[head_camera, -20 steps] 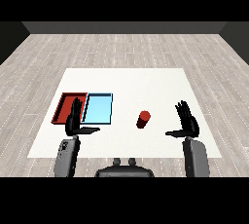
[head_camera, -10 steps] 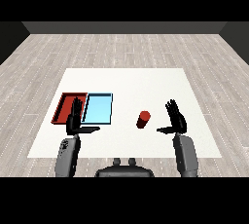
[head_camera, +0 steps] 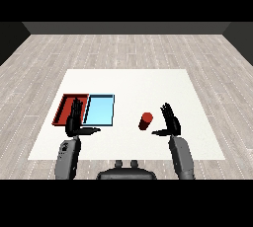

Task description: Pick the red can and put it in the red box

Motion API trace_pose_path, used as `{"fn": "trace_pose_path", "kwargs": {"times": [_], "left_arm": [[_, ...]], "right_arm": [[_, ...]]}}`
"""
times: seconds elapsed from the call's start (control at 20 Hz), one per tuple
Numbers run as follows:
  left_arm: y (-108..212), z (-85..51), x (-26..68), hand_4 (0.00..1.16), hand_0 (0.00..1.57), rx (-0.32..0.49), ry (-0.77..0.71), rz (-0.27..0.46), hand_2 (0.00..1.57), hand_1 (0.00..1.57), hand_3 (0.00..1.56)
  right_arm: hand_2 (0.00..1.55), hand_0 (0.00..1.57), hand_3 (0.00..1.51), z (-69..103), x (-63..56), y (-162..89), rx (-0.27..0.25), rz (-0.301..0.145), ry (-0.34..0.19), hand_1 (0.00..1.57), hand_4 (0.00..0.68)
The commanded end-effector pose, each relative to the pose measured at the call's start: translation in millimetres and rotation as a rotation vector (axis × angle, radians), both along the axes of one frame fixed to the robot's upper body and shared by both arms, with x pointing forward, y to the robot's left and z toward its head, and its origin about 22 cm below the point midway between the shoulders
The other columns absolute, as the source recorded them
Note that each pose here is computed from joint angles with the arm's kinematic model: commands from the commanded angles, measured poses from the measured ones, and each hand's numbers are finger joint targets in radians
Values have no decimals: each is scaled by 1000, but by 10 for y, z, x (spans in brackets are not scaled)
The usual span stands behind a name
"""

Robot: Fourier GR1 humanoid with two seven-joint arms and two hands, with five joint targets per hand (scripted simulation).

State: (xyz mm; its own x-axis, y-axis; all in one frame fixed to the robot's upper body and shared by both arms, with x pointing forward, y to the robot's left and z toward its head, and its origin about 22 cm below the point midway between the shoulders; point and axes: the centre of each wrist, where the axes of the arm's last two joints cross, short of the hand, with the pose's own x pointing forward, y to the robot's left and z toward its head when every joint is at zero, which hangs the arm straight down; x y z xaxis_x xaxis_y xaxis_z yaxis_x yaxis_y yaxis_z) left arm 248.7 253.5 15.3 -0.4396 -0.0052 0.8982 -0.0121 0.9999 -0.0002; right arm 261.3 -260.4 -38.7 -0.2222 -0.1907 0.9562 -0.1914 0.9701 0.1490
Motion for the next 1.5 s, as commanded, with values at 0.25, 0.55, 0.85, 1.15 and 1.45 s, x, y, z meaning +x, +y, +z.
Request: {"fn": "trace_pose_path", "kwargs": {"times": [0.25,0.55,0.85,1.15,1.45], "left_arm": [[-117,-14,17,0,0,-26,3,-17,0,0,0],[-81,-73,-32,0,0,-21,1,-14,0,0,0],[6,43,1,0,0,-22,-7,-9,0,0,0],[59,109,-47,0,0,-15,-10,-39,0,0,0],[-3,-19,51,0,0,-13,9,-28,0,0,0]], "right_arm": [[0,0,0,-238,82,290,38,15,38,0,0],[0,0,0,-328,67,350,13,11,55,0,0],[0,0,0,-360,240,383,43,12,61,0,0],[0,0,0,-162,156,564,28,11,82,0,0],[0,0,0,-471,139,577,64,17,78,0,0]]}}
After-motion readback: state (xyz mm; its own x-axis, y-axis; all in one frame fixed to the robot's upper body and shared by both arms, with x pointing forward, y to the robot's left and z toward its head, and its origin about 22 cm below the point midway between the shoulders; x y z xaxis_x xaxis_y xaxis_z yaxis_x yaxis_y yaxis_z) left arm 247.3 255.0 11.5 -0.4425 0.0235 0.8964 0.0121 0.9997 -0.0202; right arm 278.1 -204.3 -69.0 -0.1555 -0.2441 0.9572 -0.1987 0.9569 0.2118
